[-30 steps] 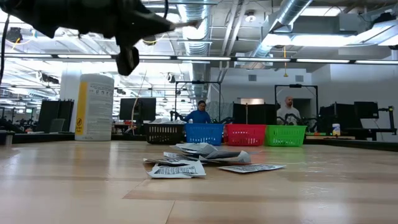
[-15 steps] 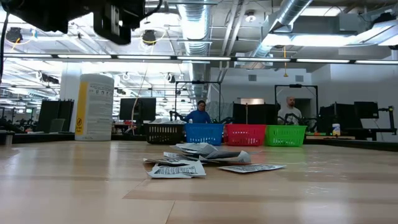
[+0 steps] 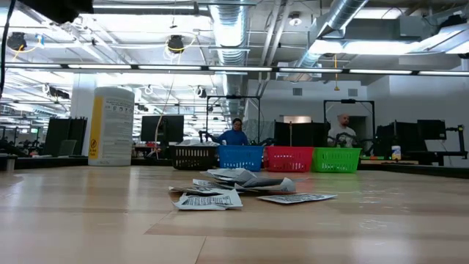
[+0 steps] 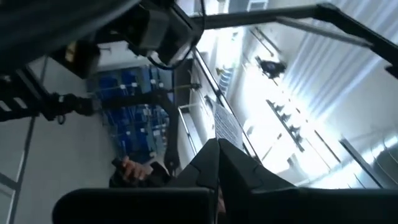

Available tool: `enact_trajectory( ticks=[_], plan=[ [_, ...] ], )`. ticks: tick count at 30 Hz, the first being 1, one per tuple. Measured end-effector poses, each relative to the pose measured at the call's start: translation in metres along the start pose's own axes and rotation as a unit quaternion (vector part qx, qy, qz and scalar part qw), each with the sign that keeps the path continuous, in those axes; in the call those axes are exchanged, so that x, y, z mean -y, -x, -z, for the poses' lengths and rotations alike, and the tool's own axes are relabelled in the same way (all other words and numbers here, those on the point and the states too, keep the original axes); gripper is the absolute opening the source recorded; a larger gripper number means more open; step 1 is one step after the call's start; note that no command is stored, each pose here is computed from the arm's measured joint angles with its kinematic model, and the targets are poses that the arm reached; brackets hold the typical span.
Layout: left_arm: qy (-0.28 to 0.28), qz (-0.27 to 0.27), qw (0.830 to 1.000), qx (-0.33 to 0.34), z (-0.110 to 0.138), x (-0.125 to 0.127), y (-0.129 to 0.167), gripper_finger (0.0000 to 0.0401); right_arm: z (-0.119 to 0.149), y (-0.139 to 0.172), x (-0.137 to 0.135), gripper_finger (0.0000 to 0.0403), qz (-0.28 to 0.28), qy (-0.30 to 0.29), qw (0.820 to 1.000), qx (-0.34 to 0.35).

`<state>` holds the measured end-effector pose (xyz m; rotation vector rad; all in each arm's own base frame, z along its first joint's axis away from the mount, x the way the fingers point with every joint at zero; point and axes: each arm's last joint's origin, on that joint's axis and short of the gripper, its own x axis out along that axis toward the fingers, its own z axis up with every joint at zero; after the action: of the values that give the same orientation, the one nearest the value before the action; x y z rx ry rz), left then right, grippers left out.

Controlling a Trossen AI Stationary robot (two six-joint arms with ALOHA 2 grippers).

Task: Pick & Place First Aid Supplies
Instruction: Put the blue alcohol pad in the green bin

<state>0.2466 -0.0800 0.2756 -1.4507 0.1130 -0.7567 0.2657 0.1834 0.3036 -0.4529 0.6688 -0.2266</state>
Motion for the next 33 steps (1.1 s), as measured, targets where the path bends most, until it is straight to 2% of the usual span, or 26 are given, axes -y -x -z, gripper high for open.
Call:
enact_trajectory(
  ticks=[8, 17, 27, 33],
  plan=[
    [-0.004, 0.026, 0.998, -0.048, 0.005, 0.012, -0.009, 0.0007, -0.011, -0.007, 0.005, 0.0064, 0.006, 0.007, 0.999, 0.03],
    [-0.001, 0.031, 0.998, -0.054, 0.007, 0.014, -0.011, 0.0007, -0.013, -0.009, 0.009, 0.0064, 0.035, -0.004, 0.999, 0.039],
    [0.012, 0.03, 0.998, -0.053, 0.007, 0.014, -0.011, 0.0007, -0.015, -0.01, 0.011, 0.0064, 0.049, 0.015, 0.998, 0.042],
    [0.013, 0.031, 0.998, -0.053, 0.007, 0.014, -0.011, 0.0005, -0.015, -0.01, 0.011, 0.0064, 0.042, 0.056, 0.997, 0.042]
  ],
)
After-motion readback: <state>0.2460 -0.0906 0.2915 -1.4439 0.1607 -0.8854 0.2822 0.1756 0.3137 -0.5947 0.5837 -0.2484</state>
